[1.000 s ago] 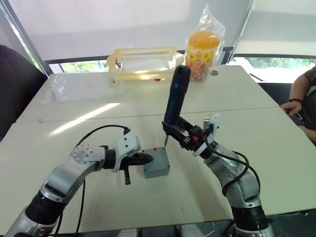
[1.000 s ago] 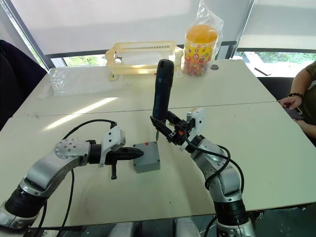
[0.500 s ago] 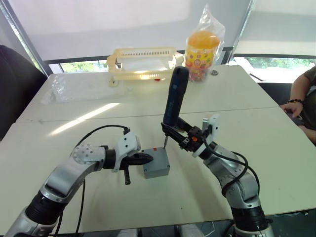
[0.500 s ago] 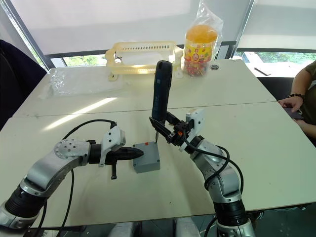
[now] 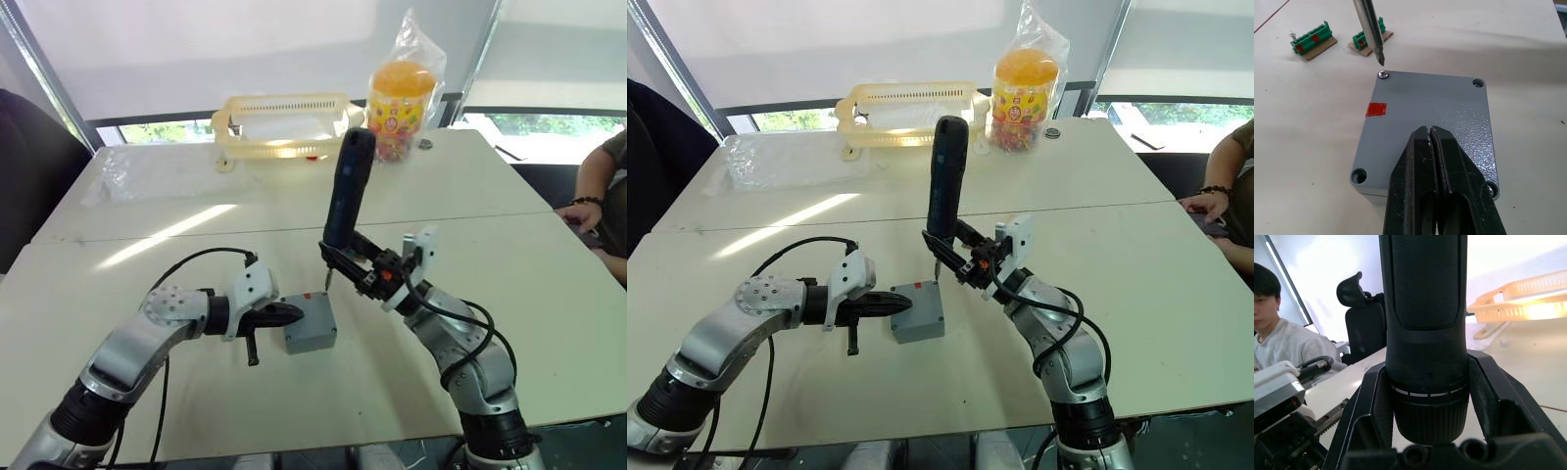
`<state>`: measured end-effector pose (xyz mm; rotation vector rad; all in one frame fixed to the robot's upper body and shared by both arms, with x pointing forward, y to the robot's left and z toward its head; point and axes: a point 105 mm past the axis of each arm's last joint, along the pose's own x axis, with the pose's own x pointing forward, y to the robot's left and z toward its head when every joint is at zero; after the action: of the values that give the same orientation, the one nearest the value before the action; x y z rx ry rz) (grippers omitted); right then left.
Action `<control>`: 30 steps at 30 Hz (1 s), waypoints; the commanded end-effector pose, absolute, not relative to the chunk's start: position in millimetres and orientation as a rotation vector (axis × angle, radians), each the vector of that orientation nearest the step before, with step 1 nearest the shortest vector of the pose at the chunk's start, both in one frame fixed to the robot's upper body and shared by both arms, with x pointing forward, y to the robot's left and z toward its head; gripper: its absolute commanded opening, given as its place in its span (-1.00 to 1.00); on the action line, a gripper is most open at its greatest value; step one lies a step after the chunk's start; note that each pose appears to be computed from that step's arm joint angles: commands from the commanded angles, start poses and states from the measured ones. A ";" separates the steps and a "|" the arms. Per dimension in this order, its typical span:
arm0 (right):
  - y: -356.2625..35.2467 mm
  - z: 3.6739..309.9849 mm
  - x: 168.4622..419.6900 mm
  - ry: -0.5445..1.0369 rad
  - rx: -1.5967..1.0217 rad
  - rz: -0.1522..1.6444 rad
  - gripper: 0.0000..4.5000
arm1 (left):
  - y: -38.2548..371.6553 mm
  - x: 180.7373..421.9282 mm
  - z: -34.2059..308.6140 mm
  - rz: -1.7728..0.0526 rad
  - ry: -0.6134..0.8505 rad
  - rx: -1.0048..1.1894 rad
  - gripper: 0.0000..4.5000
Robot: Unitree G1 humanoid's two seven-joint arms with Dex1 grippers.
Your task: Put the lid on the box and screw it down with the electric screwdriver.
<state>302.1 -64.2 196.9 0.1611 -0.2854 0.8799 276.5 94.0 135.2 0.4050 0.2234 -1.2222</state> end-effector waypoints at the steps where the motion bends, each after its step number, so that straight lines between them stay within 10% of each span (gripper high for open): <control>1: -60.0 222.8 290.4 -0.393 0.153 0.914 -0.22 | 98.7 277.3 127.1 -1.207 0.260 0.408 -1.00; 30: -59.0 201.4 297.6 -0.343 0.131 0.910 -0.22 | 100.9 278.9 127.6 -1.192 0.256 0.413 -1.00</control>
<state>304.0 -61.0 188.2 0.1454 -0.2710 0.8915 277.1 94.6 134.8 0.4046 0.2173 -1.2194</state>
